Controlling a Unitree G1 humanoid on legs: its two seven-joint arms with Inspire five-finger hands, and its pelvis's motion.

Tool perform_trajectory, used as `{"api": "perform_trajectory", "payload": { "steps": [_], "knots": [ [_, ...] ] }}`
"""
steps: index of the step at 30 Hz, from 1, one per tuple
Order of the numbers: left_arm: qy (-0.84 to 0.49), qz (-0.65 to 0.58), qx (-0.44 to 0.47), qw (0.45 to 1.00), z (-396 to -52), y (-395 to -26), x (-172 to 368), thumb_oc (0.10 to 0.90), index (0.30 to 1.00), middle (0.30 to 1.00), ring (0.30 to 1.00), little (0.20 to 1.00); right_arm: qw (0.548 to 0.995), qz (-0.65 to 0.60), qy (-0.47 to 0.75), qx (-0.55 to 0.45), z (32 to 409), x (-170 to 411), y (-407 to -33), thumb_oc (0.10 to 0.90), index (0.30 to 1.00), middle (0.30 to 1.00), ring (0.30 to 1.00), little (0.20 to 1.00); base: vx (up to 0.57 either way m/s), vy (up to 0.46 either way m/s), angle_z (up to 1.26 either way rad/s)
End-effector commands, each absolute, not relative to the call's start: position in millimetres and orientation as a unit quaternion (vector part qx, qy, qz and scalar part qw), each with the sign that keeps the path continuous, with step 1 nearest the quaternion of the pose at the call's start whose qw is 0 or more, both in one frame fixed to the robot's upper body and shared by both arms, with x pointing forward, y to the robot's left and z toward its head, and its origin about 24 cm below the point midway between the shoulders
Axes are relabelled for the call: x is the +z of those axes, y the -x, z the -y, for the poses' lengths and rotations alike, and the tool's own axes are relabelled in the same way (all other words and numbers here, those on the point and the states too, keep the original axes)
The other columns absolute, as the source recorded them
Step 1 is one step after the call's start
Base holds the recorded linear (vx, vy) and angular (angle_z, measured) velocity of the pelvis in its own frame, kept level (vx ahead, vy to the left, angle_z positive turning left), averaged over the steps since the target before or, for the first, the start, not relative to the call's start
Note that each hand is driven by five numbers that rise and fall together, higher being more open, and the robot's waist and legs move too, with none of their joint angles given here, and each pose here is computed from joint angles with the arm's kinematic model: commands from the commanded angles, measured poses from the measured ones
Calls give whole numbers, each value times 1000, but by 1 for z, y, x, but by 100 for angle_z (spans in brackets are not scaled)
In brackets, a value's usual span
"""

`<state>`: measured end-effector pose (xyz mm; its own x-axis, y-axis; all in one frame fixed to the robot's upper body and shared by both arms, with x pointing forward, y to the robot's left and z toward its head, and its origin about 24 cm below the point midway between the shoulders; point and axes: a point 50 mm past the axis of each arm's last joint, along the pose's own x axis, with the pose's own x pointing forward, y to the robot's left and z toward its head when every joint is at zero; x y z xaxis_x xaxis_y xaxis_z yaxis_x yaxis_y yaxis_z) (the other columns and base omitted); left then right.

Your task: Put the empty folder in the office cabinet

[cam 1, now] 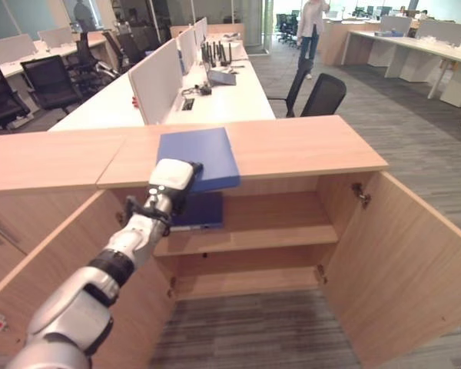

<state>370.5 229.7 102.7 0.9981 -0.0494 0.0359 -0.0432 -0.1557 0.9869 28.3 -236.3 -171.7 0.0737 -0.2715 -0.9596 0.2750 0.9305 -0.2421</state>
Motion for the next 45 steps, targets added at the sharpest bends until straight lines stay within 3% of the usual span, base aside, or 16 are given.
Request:
{"api": "perform_trajectory", "payload": {
  "steps": [1, 11, 12, 13, 14, 28, 32, 33, 34, 36, 37, 39, 45],
  "knots": [
    [-766, 76, 126, 626, -236, -403, 196, 800, 900, 900, 900, 900, 733, -653, 18, -191, 249, -169, -30, 800, 900, 900, 900, 900, -13, -10, -4],
    [-780, 13, 124, 614, -246, -408, 182, 800, 900, 900, 900, 900, 734, -652, 18, -189, 247, -169, -31, 800, 900, 900, 900, 900, 0, 0, 0],
    [-779, 9, 124, 614, -246, -408, 181, 698, 747, 747, 747, 747, 735, -651, 18, -189, 247, -169, -32, 800, 900, 900, 900, 900, 0, 0, 0],
    [-778, 6, 123, 616, -246, -408, 180, 414, 321, 321, 321, 321, 735, -651, 18, -189, 247, -169, -32, 800, 900, 900, 900, 900, 0, 0, 0],
    [-776, 1, 124, 619, -246, -409, 178, 400, 300, 300, 300, 300, 737, -649, 17, -187, 245, -169, -33, 800, 900, 900, 900, 900, 0, 0, 0],
    [-748, -23, 106, 655, -245, -401, 145, 400, 300, 300, 300, 300, 729, -655, 18, -198, 246, -169, -31, 800, 900, 900, 900, 900, 0, 0, 0],
    [-695, 41, 131, 706, -235, -398, 152, 400, 300, 300, 300, 300, 729, -655, 15, -200, 243, -170, -27, 800, 900, 900, 900, 900, 0, 0, 0],
    [-631, 114, 122, 758, -210, -391, 158, 400, 300, 300, 300, 300, 729, -653, 10, -204, 239, -171, -26, 800, 900, 900, 900, 900, 0, 0, 0],
    [-631, 112, 122, 758, -211, -390, 157, 400, 300, 300, 300, 300, 729, -653, 12, -204, 240, -171, -25, 800, 900, 900, 900, 900, 0, 0, 0],
    [-550, 197, 66, 809, -178, -363, 156, 400, 300, 300, 300, 300, 726, -652, -4, -218, 237, -172, -22, 800, 900, 900, 900, 900, 6, 10, 4],
    [-550, 195, 65, 809, -179, -363, 155, 400, 300, 300, 300, 300, 726, -653, -3, -218, 237, -172, -22, 800, 900, 900, 900, 900, 1, 23, 5],
    [-458, 229, -7, 859, -153, -327, 140, 400, 300, 300, 300, 300, 719, -654, -23, -235, 236, -172, -20, 800, 900, 900, 900, 900, 3, 25, 6],
    [-366, 185, -41, 911, -164, -279, 104, 400, 300, 300, 300, 300, 708, -662, -32, -246, 234, -173, -18, 800, 900, 900, 900, 900, 12, 25, 11]
  ]
}}
